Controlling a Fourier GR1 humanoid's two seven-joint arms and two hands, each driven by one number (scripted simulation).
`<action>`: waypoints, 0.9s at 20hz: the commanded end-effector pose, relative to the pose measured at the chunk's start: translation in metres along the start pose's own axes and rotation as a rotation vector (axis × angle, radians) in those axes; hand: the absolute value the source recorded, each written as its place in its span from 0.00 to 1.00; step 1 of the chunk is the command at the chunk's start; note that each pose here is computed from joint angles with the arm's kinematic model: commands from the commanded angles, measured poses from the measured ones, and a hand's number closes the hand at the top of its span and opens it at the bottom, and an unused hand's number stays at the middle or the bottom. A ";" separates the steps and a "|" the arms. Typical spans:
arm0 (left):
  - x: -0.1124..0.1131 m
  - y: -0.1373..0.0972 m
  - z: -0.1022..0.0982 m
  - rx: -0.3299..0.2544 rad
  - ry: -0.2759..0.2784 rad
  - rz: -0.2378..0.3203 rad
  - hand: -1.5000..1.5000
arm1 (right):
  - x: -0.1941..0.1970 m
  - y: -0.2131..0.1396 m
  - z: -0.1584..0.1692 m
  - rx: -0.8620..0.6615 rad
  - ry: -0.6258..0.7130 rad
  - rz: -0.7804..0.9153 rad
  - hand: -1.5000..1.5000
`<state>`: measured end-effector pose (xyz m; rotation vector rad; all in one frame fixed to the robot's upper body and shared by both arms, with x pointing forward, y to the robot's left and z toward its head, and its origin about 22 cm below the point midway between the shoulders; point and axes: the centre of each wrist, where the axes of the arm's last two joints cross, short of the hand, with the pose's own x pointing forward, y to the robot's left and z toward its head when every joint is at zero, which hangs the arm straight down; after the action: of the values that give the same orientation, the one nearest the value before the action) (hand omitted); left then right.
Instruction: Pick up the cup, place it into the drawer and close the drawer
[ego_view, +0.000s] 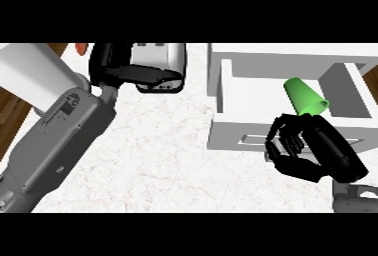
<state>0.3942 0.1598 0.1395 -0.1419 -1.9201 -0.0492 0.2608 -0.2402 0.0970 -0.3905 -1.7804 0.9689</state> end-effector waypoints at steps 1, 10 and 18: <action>0.005 0.030 0.018 0.003 0.006 0.003 0.00 | -0.006 0.025 -0.016 0.085 0.019 0.188 1.00; -0.007 0.081 0.058 0.039 0.002 0.000 0.00 | -0.066 0.077 -0.055 0.167 0.049 0.367 1.00; -0.006 0.090 0.082 0.032 0.025 0.012 0.00 | -0.095 0.074 -0.117 0.160 0.089 0.306 1.00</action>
<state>0.3421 0.2597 0.1119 -0.1310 -1.9071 -0.0168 0.3713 -0.2080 0.0050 -0.6316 -1.6035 1.2786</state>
